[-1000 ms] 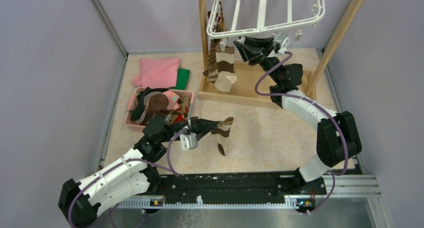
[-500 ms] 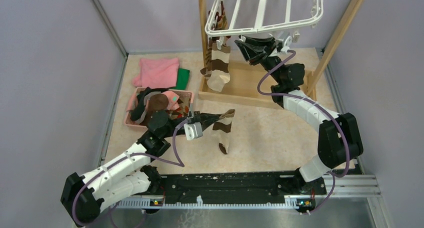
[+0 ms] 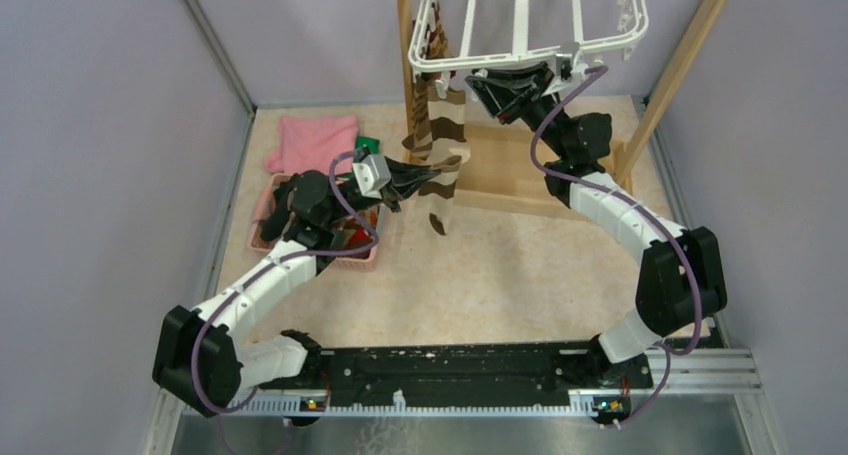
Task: Clip the socks to the hanger
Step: Clamp the sock onto the hanger.
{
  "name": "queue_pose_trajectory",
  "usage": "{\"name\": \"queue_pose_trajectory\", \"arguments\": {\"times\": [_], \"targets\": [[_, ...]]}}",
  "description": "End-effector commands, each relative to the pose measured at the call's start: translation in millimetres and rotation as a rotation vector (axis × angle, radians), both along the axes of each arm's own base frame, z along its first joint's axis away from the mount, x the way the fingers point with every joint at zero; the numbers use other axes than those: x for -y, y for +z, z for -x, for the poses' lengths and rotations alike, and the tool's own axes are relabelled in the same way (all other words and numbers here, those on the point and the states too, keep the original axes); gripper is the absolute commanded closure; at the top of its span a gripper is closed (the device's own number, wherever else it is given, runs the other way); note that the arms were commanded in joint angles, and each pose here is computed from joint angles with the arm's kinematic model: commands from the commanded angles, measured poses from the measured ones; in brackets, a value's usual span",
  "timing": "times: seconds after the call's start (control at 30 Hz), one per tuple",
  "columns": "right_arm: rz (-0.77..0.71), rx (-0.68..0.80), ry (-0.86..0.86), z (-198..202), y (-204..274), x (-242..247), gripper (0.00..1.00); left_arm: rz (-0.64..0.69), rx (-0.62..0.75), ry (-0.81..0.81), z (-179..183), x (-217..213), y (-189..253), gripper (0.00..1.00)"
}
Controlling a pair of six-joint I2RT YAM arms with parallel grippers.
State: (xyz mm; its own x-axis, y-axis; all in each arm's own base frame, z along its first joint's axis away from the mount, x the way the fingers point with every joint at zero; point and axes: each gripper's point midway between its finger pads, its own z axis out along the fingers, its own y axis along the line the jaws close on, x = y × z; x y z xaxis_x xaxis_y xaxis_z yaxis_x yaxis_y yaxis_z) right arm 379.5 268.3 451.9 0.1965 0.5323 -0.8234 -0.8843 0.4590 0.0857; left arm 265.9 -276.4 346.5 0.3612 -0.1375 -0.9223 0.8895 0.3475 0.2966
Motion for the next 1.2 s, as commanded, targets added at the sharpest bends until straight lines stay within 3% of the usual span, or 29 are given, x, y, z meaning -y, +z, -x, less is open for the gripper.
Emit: {"name": "queue_pose_trajectory", "arguments": {"times": [0.0, 0.13, 0.4, 1.17], "targets": [[-0.097, -0.136, 0.078, 7, 29, 3, 1.00, 0.090, 0.007, -0.089, 6, 6, 41, 1.00], [-0.115, -0.212, 0.087, 3, 29, 3, 1.00, 0.117, -0.059, -0.115, -8, 10, 49, 1.00], [-0.104, -0.179, 0.104, 13, 33, 4, 1.00, 0.204, -0.253, -0.209, -43, 11, 58, 1.00], [-0.084, -0.164, 0.142, 13, 26, 0, 1.00, 0.237, -0.308, -0.339, -78, 37, 68, 1.00]]}}
